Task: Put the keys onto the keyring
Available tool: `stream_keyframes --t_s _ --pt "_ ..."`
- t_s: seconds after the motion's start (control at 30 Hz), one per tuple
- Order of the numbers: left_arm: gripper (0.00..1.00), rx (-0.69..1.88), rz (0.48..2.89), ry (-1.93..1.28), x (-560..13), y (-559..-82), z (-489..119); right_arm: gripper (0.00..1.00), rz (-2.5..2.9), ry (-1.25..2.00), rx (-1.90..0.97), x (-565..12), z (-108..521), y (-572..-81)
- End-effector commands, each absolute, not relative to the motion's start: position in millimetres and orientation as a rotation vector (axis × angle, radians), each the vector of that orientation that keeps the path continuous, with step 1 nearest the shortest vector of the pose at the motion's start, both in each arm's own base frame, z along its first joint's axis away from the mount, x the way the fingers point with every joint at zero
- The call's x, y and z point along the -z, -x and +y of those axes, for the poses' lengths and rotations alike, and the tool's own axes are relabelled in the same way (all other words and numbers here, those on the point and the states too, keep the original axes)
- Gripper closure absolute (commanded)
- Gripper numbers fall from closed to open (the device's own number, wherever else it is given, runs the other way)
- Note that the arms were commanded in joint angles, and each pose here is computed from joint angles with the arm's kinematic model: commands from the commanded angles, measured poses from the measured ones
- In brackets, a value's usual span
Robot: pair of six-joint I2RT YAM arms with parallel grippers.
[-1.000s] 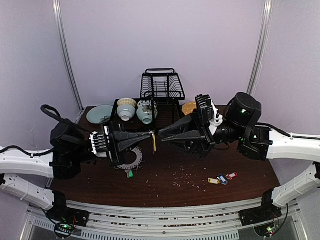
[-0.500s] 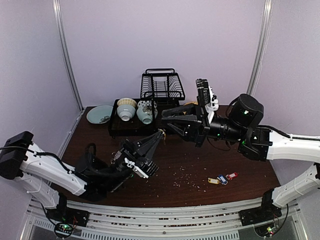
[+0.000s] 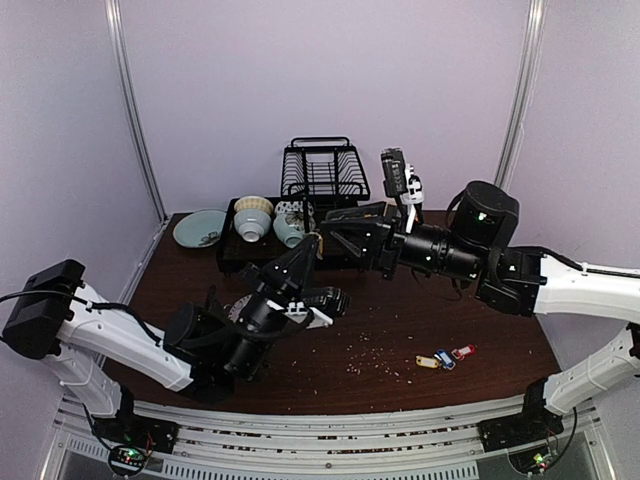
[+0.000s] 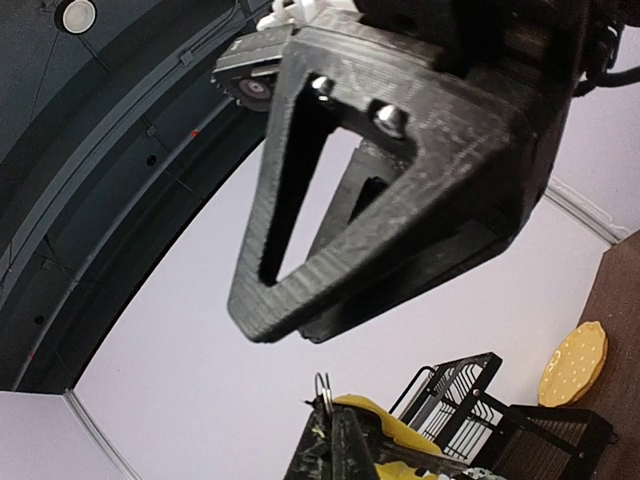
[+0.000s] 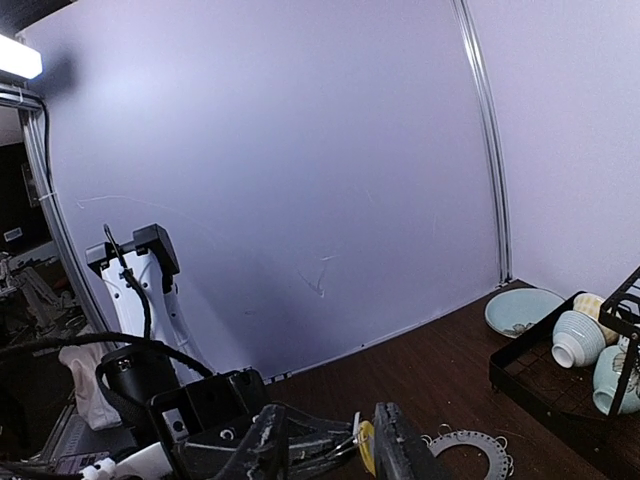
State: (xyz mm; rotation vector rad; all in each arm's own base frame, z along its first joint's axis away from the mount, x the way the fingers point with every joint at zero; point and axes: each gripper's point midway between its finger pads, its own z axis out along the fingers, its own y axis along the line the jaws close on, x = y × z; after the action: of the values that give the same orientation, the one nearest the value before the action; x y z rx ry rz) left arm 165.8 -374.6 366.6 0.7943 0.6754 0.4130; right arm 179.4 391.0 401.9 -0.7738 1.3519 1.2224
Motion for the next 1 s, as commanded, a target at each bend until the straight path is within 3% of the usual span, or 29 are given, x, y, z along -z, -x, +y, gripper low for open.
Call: stream_keyframes --t_s 0.0,0.2,0.33,0.47,0.6,0.97 --pt "1.00 -0.408 0.695 -0.524 -406 -164 -330 0.70 1.392 0.771 -1.276 -410 398 -178" --pt "1.00 -0.519 0.670 -0.576 -402 -165 -335 0.74 1.504 0.720 -1.254 -400 400 -190" --pt "1.00 -0.602 0.661 -0.603 -400 -170 -332 0.65 1.591 0.619 -1.192 -392 387 -204" --pt "1.00 -0.612 0.667 -0.598 -400 -173 -328 0.64 1.646 0.600 -1.192 -385 383 -207" --pt "1.00 -0.610 0.674 -0.596 -400 -174 -329 0.74 1.682 0.629 -1.235 -379 393 -203" --pt "1.00 -0.625 0.678 -0.601 -398 -177 -331 0.84 1.657 0.690 -1.347 -382 404 -189"
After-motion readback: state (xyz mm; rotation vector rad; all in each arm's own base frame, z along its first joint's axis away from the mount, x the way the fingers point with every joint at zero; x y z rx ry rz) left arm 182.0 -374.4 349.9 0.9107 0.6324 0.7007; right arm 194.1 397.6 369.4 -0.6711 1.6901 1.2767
